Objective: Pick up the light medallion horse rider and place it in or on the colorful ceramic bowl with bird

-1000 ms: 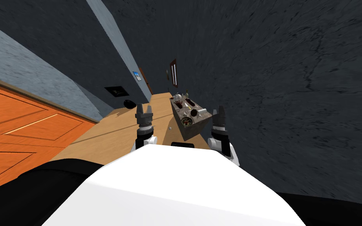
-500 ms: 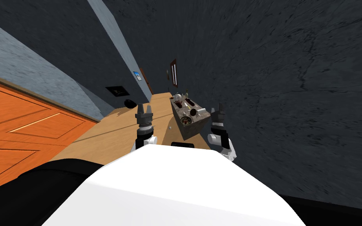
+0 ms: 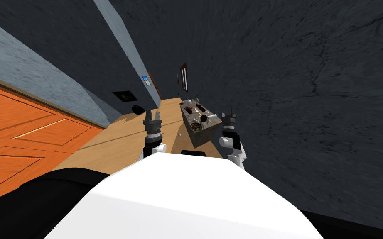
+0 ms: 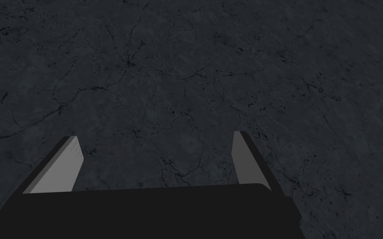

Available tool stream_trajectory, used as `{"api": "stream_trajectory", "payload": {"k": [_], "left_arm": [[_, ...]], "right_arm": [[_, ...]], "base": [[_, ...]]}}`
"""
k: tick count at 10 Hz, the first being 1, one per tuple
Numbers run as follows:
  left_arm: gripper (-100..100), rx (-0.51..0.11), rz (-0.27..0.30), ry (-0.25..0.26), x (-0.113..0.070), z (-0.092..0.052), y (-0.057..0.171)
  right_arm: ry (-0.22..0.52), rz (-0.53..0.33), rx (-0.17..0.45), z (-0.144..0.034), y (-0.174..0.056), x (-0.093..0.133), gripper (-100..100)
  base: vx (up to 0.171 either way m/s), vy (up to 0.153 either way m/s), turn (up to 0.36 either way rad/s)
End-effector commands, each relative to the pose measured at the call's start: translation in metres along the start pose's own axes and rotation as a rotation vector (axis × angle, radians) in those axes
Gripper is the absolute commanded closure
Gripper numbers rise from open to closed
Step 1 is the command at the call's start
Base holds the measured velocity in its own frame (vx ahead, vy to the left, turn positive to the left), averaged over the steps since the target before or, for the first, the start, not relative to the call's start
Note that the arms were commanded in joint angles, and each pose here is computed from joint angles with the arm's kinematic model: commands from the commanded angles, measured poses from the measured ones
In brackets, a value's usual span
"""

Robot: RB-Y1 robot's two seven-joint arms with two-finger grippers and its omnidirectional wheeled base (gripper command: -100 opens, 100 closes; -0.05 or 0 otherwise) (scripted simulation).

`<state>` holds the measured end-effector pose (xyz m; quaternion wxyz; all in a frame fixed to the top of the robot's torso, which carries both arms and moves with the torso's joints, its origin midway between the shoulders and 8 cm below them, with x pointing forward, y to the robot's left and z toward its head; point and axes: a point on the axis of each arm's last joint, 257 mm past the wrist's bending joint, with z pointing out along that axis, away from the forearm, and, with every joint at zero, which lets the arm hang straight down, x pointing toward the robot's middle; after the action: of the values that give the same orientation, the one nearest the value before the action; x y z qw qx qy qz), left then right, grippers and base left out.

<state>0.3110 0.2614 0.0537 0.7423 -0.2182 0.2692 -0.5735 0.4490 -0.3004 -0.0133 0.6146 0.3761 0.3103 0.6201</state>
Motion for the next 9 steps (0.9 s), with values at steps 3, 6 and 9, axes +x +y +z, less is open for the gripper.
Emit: {"api": "stream_trajectory", "payload": {"k": [3, 6, 9], "left_arm": [[0, 0.0, 0.0, 0.0, 0.0, 0.0, 0.0], [0, 0.0, 0.0, 0.0, 0.0, 0.0, 0.0], [0, 0.0, 0.0, 0.0, 0.0, 0.0, 0.0]], "right_arm": [[-0.022, 0.149, 0.06, 0.023, -0.027, -0.007, -100], [-0.026, 0.229, 0.076, 0.04, -0.035, -0.005, -100], [-0.053, 0.385, 0.15, 0.059, -0.065, -0.008, -100]], "base": [[-0.015, -0.028, 0.008], [-0.013, -0.028, 0.007], [-0.012, -0.034, 0.008]]}}
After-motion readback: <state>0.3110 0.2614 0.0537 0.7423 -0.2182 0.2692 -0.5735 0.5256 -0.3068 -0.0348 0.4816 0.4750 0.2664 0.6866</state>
